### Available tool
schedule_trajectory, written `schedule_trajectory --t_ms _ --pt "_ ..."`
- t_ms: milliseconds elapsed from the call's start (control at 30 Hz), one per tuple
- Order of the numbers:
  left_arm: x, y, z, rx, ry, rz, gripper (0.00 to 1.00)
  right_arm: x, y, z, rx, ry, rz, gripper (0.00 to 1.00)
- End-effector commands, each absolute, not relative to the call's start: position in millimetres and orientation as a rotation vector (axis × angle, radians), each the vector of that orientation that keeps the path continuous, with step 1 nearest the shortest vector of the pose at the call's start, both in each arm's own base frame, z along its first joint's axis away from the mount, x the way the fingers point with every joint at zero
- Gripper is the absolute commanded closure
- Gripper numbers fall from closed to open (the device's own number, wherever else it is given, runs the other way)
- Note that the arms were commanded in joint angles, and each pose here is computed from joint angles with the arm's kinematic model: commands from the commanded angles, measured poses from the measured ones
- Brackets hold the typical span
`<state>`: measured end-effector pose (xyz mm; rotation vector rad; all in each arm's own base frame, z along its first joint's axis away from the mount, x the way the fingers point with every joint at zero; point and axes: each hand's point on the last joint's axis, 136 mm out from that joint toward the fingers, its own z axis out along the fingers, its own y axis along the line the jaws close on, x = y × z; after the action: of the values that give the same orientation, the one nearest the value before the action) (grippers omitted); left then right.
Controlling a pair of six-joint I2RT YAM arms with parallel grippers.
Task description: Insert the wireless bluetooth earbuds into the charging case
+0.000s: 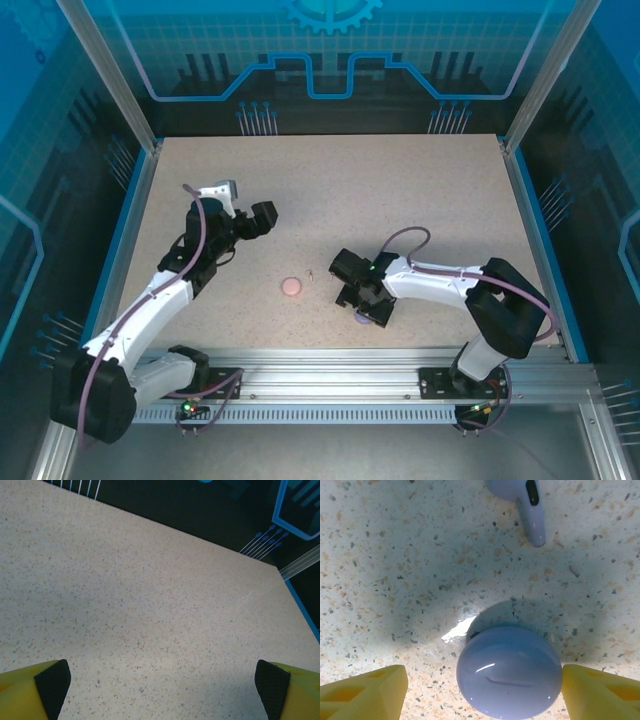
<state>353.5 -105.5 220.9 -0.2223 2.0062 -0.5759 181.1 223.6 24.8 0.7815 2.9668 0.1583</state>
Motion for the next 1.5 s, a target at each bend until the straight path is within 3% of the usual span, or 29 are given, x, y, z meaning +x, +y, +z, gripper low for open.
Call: schedule_trajectory --t_ms 0,933,1233,1467 --pt "350 -103 236 -0.181 1.952 -0.568 0.01 177 224 19 0.792 2.971 0.127 0.21" --pt "351 -131 220 -0.127 2.018 -0.717 0.02 178 205 6 0.759 2.969 0.035 0.36" --pt "342 -144 209 -0.127 2.031 -0.829 0.09 185 208 17 0.679 2.947 0.086 0.56" --pt "331 -160 205 -0.13 2.016 -0.983 0.11 207 223 57 0.624 2.868 0.286 0.58"
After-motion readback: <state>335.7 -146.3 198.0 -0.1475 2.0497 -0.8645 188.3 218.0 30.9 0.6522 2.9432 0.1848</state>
